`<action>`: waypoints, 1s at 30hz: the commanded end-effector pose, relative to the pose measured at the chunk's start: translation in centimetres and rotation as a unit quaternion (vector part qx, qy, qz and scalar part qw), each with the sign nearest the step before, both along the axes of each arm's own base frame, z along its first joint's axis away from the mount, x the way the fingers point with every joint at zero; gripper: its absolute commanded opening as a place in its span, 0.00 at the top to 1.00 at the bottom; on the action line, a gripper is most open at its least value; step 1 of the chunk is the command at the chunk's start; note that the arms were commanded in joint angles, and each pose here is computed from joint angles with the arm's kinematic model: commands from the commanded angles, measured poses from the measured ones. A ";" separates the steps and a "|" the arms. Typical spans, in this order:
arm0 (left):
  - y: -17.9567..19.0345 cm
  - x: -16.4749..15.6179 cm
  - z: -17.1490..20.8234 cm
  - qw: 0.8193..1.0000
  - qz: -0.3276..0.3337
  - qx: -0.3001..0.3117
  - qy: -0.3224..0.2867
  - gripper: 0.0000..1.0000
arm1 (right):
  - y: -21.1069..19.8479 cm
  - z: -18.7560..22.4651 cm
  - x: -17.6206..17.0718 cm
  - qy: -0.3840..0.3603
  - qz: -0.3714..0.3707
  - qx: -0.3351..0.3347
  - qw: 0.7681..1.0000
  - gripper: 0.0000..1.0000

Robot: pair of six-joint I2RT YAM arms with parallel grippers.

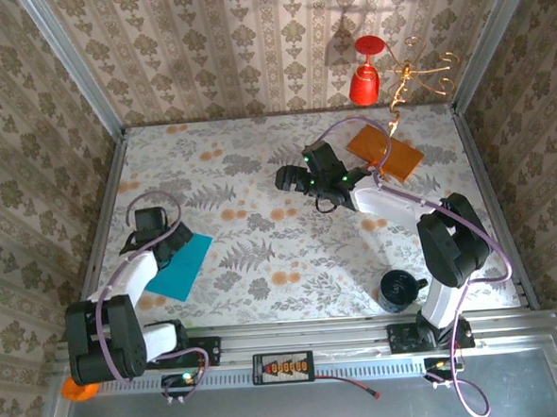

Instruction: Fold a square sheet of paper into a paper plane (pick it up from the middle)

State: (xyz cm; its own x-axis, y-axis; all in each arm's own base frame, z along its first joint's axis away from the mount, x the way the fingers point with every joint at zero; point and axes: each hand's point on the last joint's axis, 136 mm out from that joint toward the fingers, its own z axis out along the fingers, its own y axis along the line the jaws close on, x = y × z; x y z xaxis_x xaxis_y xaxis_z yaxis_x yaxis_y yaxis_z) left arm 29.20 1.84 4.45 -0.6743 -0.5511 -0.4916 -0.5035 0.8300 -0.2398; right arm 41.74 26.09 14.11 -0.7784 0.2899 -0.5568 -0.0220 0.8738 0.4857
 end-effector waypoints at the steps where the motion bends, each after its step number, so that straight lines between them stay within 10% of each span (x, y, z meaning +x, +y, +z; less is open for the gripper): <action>1: -0.7 1.0 -0.4 1.000 -0.016 -0.002 0.014 0.12 | -0.1 -0.8 -0.2 0.024 -0.015 0.005 1.000 0.00; 15: -11.9 4.2 -3.2 0.984 -0.169 -0.027 0.056 0.19 | -1.8 -1.7 -0.5 0.023 -0.039 -0.025 0.999 0.00; 30: -29.6 0.1 -2.6 0.907 -0.407 -0.096 0.039 0.21 | -8.0 -0.4 -0.5 -0.003 -0.109 -0.042 0.993 0.00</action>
State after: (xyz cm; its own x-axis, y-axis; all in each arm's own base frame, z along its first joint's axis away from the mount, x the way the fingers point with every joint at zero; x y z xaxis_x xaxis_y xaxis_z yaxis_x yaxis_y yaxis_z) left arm 31.70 -27.38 3.39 -0.8880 0.0349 -0.4585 0.2238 0.9038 -0.3647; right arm 41.08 18.89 12.32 -0.7315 0.3918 -0.5580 0.1677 0.8967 0.4097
